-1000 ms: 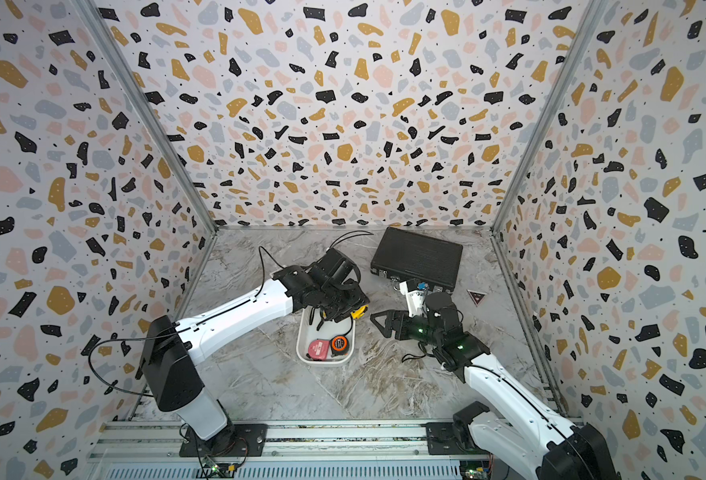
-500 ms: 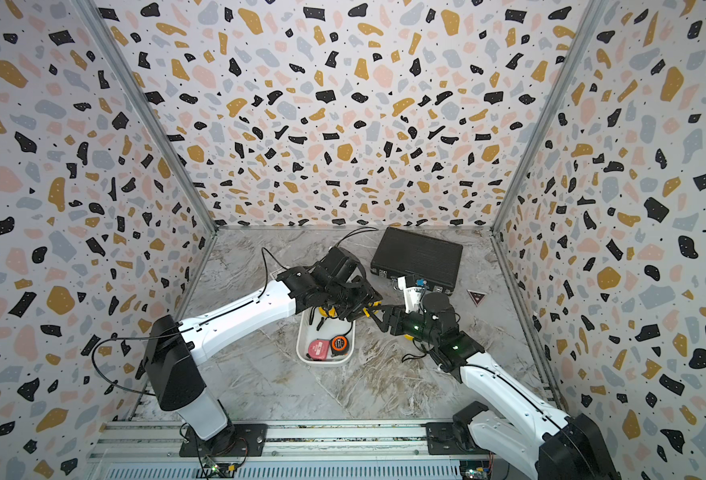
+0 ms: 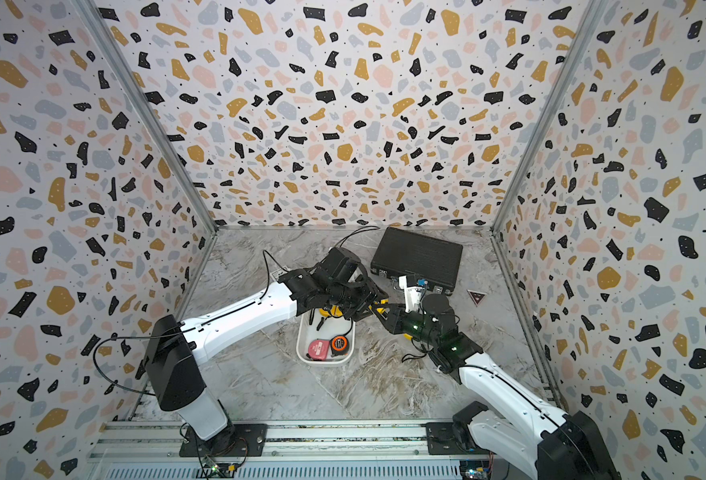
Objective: Take the tape measure out of the storage box
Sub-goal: Place the tape measure at the center of the board, then pick up the tape measure from the storage box.
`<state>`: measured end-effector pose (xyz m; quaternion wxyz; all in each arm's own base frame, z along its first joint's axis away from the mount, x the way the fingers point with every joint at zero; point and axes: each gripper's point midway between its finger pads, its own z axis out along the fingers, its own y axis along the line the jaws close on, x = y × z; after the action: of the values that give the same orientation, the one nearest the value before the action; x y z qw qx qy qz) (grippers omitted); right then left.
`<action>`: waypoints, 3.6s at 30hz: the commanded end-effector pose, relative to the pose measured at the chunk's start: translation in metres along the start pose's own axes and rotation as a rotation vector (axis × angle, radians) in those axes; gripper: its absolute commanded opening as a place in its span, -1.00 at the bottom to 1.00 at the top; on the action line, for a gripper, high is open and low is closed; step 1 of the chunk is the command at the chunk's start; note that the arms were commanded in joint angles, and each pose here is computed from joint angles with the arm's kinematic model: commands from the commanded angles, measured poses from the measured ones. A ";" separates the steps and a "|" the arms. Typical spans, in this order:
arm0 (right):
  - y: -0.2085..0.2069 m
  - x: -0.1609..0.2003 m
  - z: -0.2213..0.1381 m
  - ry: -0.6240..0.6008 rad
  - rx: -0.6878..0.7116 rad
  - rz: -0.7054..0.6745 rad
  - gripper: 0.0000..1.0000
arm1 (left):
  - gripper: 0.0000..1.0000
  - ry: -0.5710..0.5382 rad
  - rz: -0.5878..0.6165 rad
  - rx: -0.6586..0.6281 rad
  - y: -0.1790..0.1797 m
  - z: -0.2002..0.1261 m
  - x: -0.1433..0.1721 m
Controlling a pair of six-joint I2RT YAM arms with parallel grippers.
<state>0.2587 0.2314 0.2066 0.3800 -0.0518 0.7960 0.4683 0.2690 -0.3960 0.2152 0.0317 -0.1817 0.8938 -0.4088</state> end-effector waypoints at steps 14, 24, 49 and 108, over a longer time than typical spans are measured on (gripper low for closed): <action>-0.030 0.038 0.026 0.139 0.029 0.180 -0.82 | 1.00 -0.188 0.258 -0.255 0.042 -0.044 -0.031; -0.072 0.080 0.049 0.309 0.157 0.376 -0.82 | 1.00 -0.230 0.240 -0.360 0.086 -0.057 -0.052; -0.103 0.103 0.027 0.432 0.328 0.392 0.19 | 1.00 -0.222 0.312 -0.562 0.129 -0.053 -0.081; -0.098 0.089 0.000 0.419 0.384 0.333 0.50 | 0.53 -0.138 0.611 -0.936 0.192 0.012 -0.171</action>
<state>0.2339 0.1987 0.0728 0.1213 0.0635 0.9311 0.3382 0.3636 -0.2295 0.0422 0.1111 0.0646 0.9894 0.0669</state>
